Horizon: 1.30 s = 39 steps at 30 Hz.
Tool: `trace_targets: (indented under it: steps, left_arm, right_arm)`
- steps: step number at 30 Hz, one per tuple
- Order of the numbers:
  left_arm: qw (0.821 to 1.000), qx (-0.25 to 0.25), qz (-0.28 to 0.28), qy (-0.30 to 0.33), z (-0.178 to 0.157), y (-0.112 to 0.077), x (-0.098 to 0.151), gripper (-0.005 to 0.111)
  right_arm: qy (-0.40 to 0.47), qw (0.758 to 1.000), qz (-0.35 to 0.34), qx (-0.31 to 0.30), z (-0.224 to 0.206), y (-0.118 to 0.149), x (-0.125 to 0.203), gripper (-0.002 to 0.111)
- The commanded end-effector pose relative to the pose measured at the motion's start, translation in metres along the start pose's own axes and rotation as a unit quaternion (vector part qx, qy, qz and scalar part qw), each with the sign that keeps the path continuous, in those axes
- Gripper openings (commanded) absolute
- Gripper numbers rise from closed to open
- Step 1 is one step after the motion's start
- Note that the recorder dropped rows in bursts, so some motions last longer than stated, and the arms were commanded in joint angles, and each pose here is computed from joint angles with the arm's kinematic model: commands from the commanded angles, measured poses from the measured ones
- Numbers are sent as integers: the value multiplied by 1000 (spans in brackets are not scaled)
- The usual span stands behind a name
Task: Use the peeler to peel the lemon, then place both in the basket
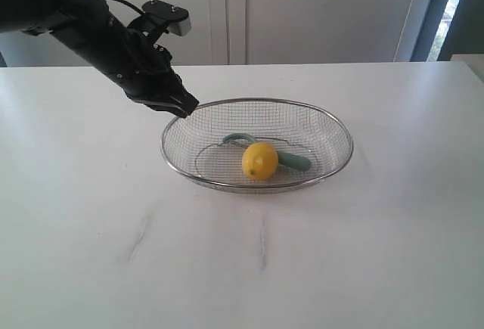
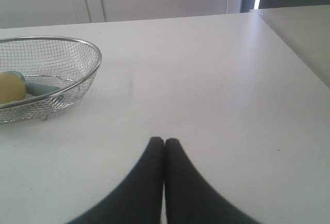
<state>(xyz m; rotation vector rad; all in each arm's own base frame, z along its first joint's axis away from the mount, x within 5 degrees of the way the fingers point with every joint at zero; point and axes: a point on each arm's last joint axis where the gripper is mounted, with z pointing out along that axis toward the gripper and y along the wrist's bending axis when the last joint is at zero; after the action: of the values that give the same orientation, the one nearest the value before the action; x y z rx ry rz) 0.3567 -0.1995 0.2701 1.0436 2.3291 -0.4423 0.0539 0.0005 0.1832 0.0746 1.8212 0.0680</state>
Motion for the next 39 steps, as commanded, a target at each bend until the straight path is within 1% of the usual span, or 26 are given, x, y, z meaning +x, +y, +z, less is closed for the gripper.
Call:
trace_targets:
  steps: [1, 5, 7, 9, 13, 18, 21, 24, 25, 29, 30, 32, 33, 37, 38, 39]
  left_arm:
    - [999, -27, 1, -46, -18, -4, 0, 0]
    - [991, -70, -18, -111, -33, -6, 9, 0]
    - [987, -90, -20, -132, -42, -9, 17, 0]
    - [982, -109, -20, -153, -54, -13, 28, 0]
    - [973, -144, -23, -181, -68, -19, 52, 0]
    - [958, -193, -17, -210, -79, -27, 92, 0]
    - [947, -226, -22, -228, -85, -30, 118, 0]
    - [942, -243, -62, -223, -92, -28, 151, 0]
    - [934, -257, -106, -224, -100, -26, 174, 0]
    - [910, -293, -175, -236, -115, -24, 212, 0]
    - [901, -305, -189, -245, -120, -24, 221, 0]
    - [891, -322, -206, -246, -124, -26, 236, 0]
    - [883, -334, -214, -253, -126, -28, 246, 0]
    - [868, -355, -222, -267, -129, -38, 269, 0]
    - [860, -365, -221, -278, -128, -44, 280, 0]
    - [852, -369, -225, -294, -129, -47, 285, 0]
  right_arm:
    - [-1, 1000, -4, -3, 0, 0, 0, 0]
    - [-1, 1000, -4, -3, 0, 0, 0, 0]
    - [-1, 1000, -4, -3, 0, 0, 0, 0]
    - [-1, 1000, -4, -3, 0, 0, 0, 0]
    - [-1, 1000, -4, -3, 0, 0, 0, 0]
    - [-1, 1000, -4, -3, 0, 0, 0, 0]
    - [-1, 1000, -4, -3, 0, 0, 0, 0]
    - [-1, 1000, -4, -3, 0, 0, 0, 0]
    - [-1, 1000, -4, -3, 0, 0, 0, 0]
    - [-1, 1000, -5, -2, 0, 0, 0, 0]
    - [-1, 1000, -5, -2, 0, 0, 0, 0]
    - [-1, 1000, -5, -2, 0, 0, 0, 0]
    - [-1, 1000, -5, -2, 0, 0, 0, 0]
    - [-1, 1000, -5, -2, 0, 0, 0, 0]
    - [-1, 1000, -5, -2, 0, 0, 0, 0]
    - [-1, 1000, -5, -2, 0, 0, 0, 0]
